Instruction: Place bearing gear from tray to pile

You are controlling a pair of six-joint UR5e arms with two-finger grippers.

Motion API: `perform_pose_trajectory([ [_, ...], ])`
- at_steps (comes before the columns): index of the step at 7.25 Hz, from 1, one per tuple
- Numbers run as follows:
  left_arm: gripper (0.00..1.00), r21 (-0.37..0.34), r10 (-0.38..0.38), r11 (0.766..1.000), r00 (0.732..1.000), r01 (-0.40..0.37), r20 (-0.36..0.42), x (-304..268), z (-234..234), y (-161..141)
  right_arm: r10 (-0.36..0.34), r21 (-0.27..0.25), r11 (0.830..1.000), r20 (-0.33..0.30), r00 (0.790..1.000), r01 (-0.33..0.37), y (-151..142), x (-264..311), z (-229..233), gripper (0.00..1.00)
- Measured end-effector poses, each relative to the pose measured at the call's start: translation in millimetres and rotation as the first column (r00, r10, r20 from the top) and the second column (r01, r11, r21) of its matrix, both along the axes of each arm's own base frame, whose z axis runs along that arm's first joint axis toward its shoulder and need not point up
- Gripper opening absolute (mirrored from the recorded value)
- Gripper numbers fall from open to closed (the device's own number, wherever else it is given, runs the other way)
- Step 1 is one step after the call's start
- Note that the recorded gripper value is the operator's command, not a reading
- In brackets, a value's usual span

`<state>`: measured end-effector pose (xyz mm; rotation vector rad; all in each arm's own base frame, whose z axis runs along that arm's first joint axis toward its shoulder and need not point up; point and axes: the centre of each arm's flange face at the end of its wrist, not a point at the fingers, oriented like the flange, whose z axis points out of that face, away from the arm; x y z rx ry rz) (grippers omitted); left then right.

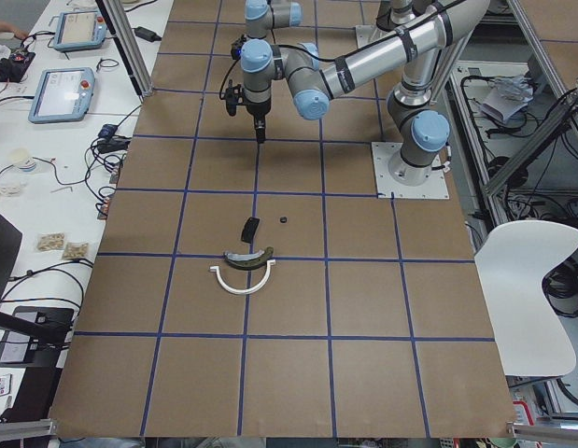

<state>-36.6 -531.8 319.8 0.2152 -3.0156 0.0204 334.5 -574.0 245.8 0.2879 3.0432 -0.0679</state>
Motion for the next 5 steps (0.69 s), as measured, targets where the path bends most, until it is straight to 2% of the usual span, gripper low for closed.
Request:
perform_pose_trajectory([
  [1, 0.99, 0.007, 0.021, 1.0, 1.0, -0.021, -0.005, -19.4, -0.5, 1.6, -0.024, 0.01, 1.0, -0.008, 1.0, 0.024, -13.9, -36.2, 43.6, 1.0],
  [2, 0.98, 0.018, 0.034, 0.999, 0.999, -0.034, -0.008, -47.7, -3.9, 3.8, -0.006, 0.033, 0.999, -0.019, 1.0, 0.007, -22.0, -87.5, 98.8, 1.0],
  [4, 0.94, 0.001, 0.048, 0.999, 0.999, -0.048, -0.011, -142.7, -18.0, 6.6, 0.04, 0.069, 0.997, -0.022, 0.999, -0.038, -3.8, -180.8, 209.2, 1.0],
  [5, 0.91, -0.008, 0.058, 0.998, 0.998, -0.058, -0.014, -191.5, -32.1, 7.3, 0.04, 0.061, 0.997, -0.02, 0.999, -0.039, 13.6, -196.6, 246.1, 1.0],
])
